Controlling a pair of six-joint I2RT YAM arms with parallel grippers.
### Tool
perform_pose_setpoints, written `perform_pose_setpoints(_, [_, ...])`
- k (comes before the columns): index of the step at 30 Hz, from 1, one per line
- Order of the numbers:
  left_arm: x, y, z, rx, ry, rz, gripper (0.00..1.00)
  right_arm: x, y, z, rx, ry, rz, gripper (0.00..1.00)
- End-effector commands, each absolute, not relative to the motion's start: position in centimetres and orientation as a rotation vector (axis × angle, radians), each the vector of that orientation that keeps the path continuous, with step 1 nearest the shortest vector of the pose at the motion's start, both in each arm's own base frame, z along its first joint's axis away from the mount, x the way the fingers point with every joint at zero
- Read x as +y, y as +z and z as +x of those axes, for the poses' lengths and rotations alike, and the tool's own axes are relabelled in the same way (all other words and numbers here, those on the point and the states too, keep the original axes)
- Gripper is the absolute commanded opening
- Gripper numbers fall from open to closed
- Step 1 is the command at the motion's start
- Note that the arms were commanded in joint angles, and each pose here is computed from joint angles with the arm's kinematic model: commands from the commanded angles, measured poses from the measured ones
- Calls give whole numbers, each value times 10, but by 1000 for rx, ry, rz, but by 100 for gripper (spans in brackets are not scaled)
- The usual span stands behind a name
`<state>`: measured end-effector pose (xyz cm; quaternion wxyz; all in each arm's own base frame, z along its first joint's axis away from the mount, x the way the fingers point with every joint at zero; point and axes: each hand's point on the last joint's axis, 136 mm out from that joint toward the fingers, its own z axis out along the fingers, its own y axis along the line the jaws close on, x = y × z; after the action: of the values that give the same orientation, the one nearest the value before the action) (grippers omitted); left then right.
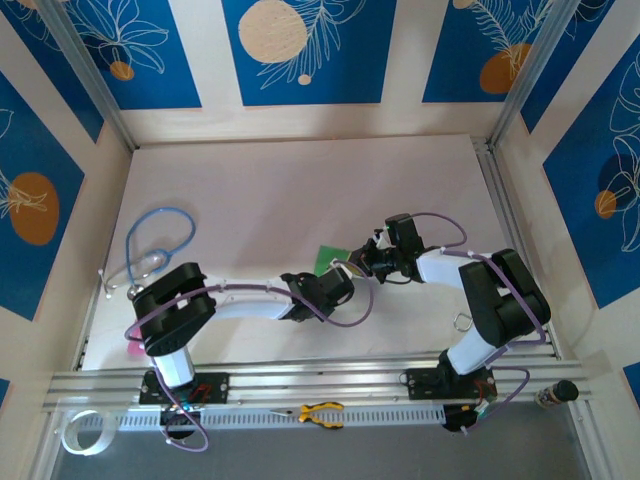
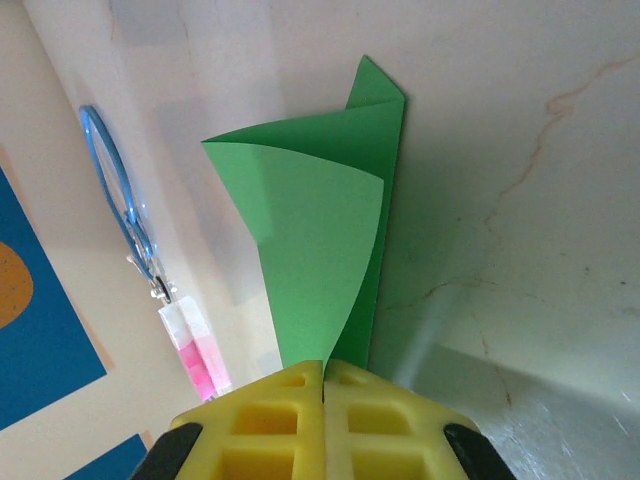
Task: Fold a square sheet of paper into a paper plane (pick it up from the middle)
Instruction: Fold the wing for the fifth time at the center of the table.
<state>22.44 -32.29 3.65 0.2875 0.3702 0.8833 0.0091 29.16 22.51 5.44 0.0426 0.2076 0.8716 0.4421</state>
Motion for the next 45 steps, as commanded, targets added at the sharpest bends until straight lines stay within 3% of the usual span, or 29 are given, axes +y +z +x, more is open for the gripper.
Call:
perform_pose_setpoints(1, [-319,36,222,2355,67,986,36,227,61,290,2669,1366,641,0])
perform_pose_setpoints(8, [-317,35,223,2358,83,981,38,228,62,292,2667,1370,641,0])
perform_pose_setpoints(17, [-313,36,225,2356,107,950,27,226,61,291,2665,1364,645,0])
perform_pose_setpoints(22, [-309,34,225,2362,125,948,34,227,63,293,2660,1368,638,0])
perform_pose_setpoints(29, [-307,31,225,2368,138,948,35,227,65,294,2656,1374,636,0])
perform_pose_setpoints(40, [-312,31,223,2366,100,953,11,228,67,295,2647,1383,618,0])
perform_pose_setpoints(45, [-313,33,224,2370,77,933,5,227,68,295,2643,1380,610,0])
